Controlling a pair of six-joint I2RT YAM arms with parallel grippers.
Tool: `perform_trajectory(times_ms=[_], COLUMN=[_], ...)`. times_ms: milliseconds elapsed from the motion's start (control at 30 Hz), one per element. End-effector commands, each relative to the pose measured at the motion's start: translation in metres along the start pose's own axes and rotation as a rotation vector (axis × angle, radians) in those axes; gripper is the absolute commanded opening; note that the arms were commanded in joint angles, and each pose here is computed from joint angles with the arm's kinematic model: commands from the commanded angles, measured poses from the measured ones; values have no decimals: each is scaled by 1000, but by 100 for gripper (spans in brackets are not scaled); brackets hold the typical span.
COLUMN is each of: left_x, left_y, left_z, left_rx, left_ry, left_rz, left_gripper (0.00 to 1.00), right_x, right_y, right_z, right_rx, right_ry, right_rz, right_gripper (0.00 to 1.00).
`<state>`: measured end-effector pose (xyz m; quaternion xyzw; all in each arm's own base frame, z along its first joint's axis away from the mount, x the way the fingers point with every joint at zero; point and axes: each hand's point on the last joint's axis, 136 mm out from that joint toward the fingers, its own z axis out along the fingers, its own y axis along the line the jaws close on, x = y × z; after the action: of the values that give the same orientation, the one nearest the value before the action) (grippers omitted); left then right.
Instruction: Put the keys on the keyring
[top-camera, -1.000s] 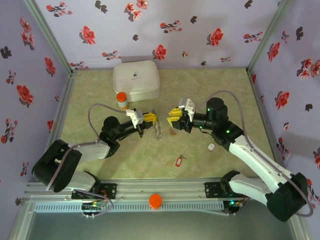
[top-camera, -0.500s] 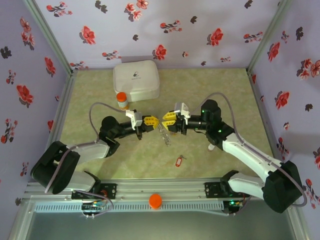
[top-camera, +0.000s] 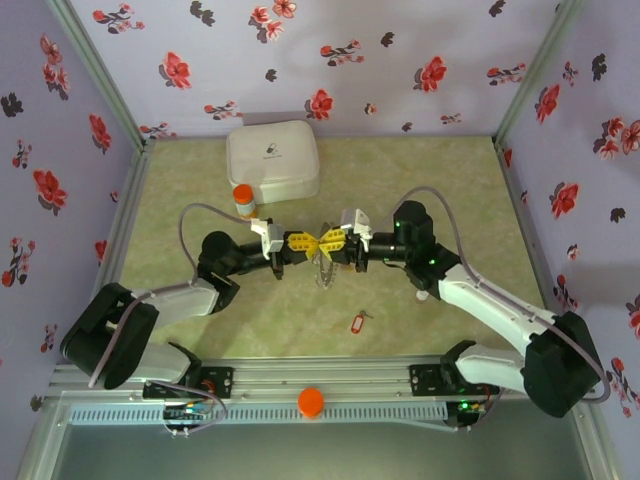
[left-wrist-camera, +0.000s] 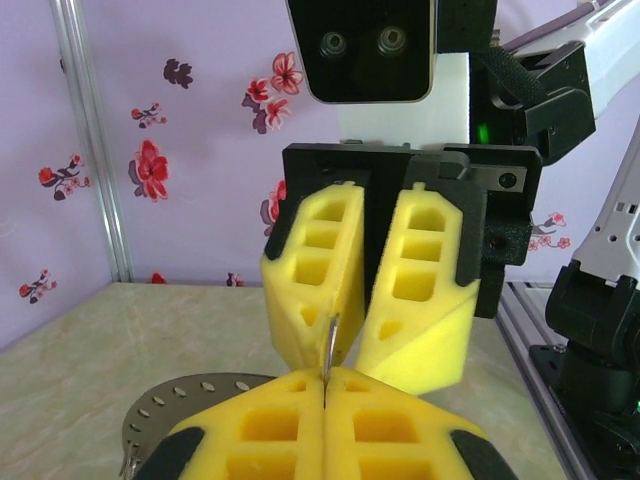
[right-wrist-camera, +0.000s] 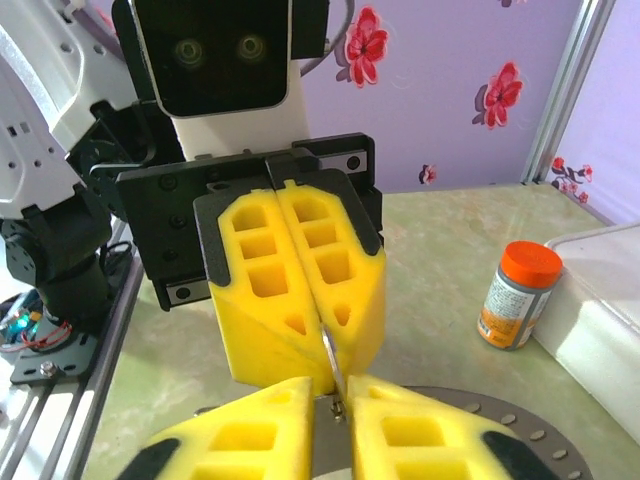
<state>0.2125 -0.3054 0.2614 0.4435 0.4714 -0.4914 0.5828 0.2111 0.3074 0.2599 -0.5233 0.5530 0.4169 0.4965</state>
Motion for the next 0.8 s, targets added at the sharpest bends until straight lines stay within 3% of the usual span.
perform_trajectory(times_ms=[0, 100, 167, 200, 233, 267, 400, 500, 767], left_x=[-30, -27, -25, -25, -24, -23, -14, 3, 20], left_y=[-10, -10, -11, -10, -6, -3, 3, 3, -2], left_z=[4, 3, 2, 2, 1, -1, -8, -12, -28], left_rx=[49, 49, 47, 39, 11, -15, -73, -82, -101], left_ry=[-72, -67, -63, -62, -60, -58, 9, 136, 333], left_rz=[55, 47, 45, 45, 33, 25, 36, 53, 112], left_gripper=[0, 0, 0, 19, 48, 53, 52, 46, 35], right_x=[-12, -14, -14, -13, -11, -10, 17, 24, 23], right_y=[7, 7, 7, 7, 6, 5, 9, 8, 9], right_z=[5, 6, 6, 6, 6, 6, 5, 5, 9], right_rx=[-57, -65, -65, -63, -57, -47, 5, 29, 46], right_ry=[-45, -44, -39, -26, -9, 11, 244, 360, 472], right_rz=[-1, 6, 9, 17, 22, 21, -37, -80, -126], right_gripper=[11, 1, 0, 0, 0, 0, 0, 0, 0])
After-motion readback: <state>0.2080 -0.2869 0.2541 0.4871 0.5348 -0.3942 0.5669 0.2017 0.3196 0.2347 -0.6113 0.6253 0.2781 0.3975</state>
